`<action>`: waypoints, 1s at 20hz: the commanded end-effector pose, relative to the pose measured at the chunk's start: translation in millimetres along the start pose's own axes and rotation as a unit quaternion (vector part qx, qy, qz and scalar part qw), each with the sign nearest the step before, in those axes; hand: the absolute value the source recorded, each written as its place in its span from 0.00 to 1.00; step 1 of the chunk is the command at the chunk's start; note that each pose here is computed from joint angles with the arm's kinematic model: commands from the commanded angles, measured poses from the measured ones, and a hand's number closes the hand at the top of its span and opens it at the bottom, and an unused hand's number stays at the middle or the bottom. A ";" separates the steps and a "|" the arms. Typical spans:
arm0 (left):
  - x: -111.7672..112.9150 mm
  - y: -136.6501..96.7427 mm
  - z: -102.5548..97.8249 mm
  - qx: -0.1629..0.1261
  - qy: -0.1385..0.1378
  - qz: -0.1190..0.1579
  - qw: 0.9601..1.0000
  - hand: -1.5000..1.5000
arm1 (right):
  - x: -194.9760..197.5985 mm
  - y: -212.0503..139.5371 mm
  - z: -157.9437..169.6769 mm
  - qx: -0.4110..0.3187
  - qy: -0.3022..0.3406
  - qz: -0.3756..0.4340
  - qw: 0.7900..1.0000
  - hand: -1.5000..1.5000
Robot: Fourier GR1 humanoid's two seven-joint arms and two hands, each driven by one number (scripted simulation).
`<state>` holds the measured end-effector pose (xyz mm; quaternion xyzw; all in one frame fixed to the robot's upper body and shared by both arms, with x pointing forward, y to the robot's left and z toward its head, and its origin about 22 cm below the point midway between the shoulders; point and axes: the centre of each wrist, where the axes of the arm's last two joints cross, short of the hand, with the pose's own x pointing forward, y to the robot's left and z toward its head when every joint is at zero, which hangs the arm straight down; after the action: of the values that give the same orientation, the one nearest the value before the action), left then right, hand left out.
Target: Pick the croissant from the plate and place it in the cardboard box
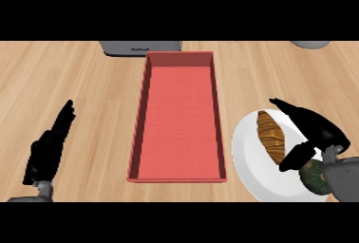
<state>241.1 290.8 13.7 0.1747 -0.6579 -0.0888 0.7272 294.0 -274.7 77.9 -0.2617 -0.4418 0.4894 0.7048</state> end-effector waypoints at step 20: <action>-9.5 -7.1 0.1 -0.008 -0.006 -0.004 1.000 0.50 | -13.9 43.7 -15.2 0.029 0.002 -0.006 1.000 1.00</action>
<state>237.3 293.6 6.9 0.1751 -0.6577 -0.0925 0.7268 291.1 -269.7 44.3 -0.2496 -0.4252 0.5029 0.7099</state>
